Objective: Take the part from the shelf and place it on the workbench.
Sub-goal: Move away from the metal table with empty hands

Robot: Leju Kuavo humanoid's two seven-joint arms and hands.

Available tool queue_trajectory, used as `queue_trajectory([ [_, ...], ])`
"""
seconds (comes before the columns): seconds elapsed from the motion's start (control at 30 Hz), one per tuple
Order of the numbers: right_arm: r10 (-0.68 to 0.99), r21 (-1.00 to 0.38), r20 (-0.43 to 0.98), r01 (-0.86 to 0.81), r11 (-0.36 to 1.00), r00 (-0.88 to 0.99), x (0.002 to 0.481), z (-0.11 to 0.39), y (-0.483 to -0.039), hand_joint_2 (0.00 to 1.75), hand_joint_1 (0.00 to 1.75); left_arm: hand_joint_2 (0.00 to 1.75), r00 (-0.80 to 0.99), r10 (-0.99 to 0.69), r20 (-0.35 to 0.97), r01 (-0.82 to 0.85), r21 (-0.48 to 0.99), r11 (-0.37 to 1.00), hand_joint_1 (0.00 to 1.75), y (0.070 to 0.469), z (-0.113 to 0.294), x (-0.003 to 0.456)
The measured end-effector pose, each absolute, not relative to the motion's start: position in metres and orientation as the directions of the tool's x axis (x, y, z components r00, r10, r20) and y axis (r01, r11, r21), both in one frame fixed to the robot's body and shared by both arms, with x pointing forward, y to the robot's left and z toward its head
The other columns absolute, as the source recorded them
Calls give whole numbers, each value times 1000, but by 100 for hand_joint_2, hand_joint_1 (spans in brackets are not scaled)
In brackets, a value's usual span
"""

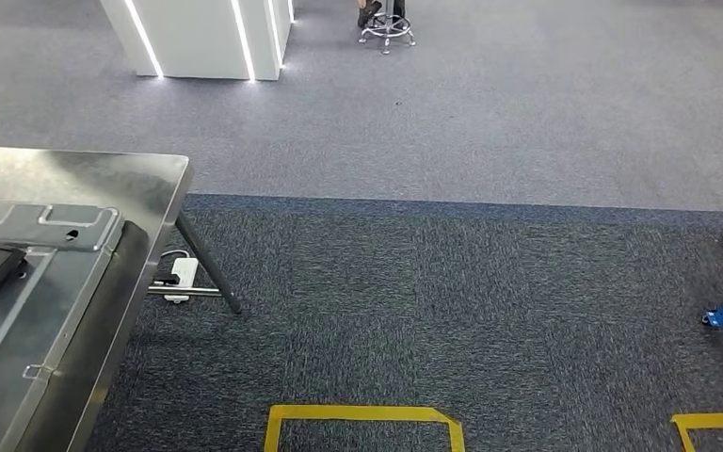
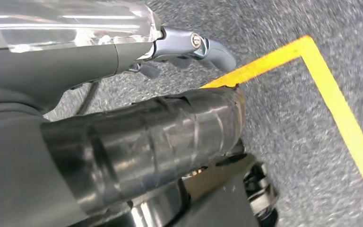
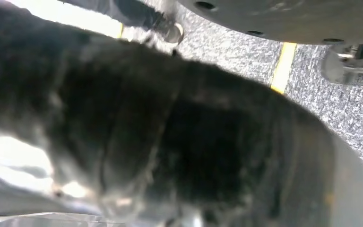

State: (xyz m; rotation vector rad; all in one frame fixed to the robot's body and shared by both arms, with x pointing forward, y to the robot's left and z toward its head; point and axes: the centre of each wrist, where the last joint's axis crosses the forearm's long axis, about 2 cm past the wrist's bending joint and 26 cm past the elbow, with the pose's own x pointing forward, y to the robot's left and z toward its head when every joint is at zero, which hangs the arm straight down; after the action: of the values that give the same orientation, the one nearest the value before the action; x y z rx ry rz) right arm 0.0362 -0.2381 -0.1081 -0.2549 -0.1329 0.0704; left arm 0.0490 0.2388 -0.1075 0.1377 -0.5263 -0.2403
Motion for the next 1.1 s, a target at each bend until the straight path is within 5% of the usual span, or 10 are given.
queue_trajectory([
  [1.1, 99, -260, 119, -66, 964, 988, 35, -108, -240, 0, 0, 0, 842, -254, 475, 184, 190, 964, 0, 239, -108, 46],
])
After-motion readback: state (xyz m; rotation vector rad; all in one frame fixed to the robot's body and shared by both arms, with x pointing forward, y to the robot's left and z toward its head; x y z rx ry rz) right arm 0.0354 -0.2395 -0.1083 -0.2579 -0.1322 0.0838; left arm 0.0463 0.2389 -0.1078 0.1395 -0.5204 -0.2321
